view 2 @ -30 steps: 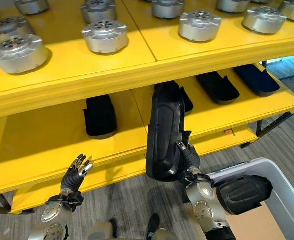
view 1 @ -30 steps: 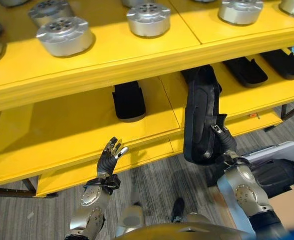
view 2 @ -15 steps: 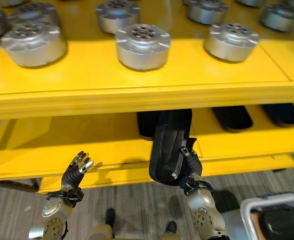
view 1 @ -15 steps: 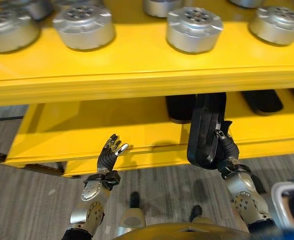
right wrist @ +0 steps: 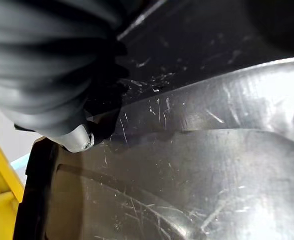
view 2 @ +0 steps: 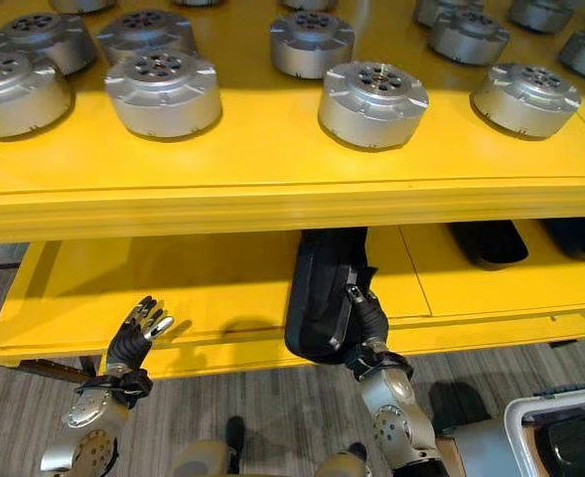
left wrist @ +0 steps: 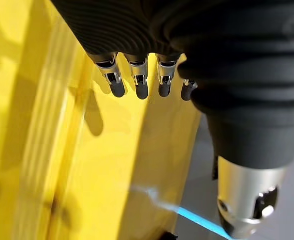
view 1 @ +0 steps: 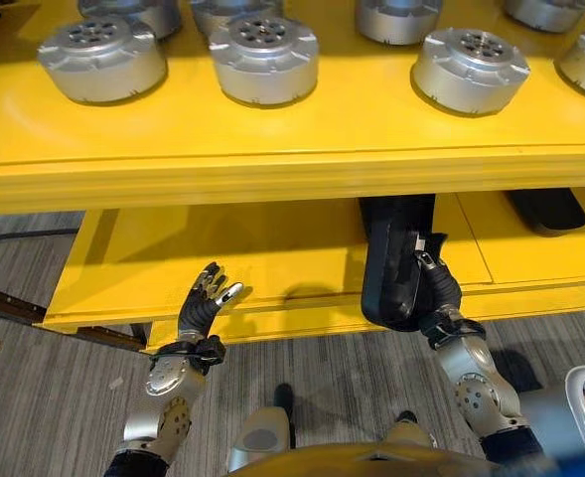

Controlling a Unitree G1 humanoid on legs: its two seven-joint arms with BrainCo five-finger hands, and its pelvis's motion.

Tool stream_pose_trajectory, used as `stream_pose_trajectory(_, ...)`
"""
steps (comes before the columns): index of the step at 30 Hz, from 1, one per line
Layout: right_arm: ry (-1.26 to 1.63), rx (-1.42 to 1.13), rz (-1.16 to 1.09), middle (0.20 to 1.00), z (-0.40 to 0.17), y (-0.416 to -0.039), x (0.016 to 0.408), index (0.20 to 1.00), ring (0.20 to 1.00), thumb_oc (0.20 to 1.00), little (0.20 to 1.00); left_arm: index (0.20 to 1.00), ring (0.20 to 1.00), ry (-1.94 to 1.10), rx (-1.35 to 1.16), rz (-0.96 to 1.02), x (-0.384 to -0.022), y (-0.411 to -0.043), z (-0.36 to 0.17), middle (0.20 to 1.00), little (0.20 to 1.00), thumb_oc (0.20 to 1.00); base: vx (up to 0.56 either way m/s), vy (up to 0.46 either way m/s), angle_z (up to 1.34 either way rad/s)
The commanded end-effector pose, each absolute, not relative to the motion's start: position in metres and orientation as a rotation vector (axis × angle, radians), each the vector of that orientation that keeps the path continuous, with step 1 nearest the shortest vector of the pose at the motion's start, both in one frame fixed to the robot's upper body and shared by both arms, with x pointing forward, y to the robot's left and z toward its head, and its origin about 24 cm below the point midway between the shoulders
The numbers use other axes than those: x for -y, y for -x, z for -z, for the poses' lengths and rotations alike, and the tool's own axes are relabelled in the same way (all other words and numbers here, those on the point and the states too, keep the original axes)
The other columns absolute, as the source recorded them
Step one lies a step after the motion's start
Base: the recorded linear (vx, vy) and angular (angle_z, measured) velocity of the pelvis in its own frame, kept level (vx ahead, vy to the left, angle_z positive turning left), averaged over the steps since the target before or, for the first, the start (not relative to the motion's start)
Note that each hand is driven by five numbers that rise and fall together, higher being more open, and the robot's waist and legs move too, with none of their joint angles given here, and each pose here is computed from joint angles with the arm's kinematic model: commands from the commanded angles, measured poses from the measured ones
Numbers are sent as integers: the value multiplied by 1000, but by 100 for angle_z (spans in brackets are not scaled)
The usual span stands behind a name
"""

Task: Move parts from the plastic box to the shelf.

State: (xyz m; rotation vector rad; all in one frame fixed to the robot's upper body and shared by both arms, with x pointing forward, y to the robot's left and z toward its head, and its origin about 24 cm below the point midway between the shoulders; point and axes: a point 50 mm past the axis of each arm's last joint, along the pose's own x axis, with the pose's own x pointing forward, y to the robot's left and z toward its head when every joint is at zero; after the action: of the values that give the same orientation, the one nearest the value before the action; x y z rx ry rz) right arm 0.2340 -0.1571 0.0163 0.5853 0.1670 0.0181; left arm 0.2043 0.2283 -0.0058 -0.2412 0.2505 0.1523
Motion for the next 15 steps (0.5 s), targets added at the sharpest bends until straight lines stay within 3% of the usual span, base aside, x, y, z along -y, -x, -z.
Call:
stream_pose_trajectory(1, -567, 1, -68, 200, -48, -244, 164, 200, 200, 200, 200, 1000, 1000, 211, -153, -133, -229, -206, -12, 1000, 1000, 1000, 19, -11, 16)
stream_pose_trajectory(15, -510, -26, -67, 200, -46, -239, 173, 200, 200, 200, 200, 1000, 1000, 273, -208, -128, -220, -194, 0, 1000, 1000, 1000, 46, -109, 3)
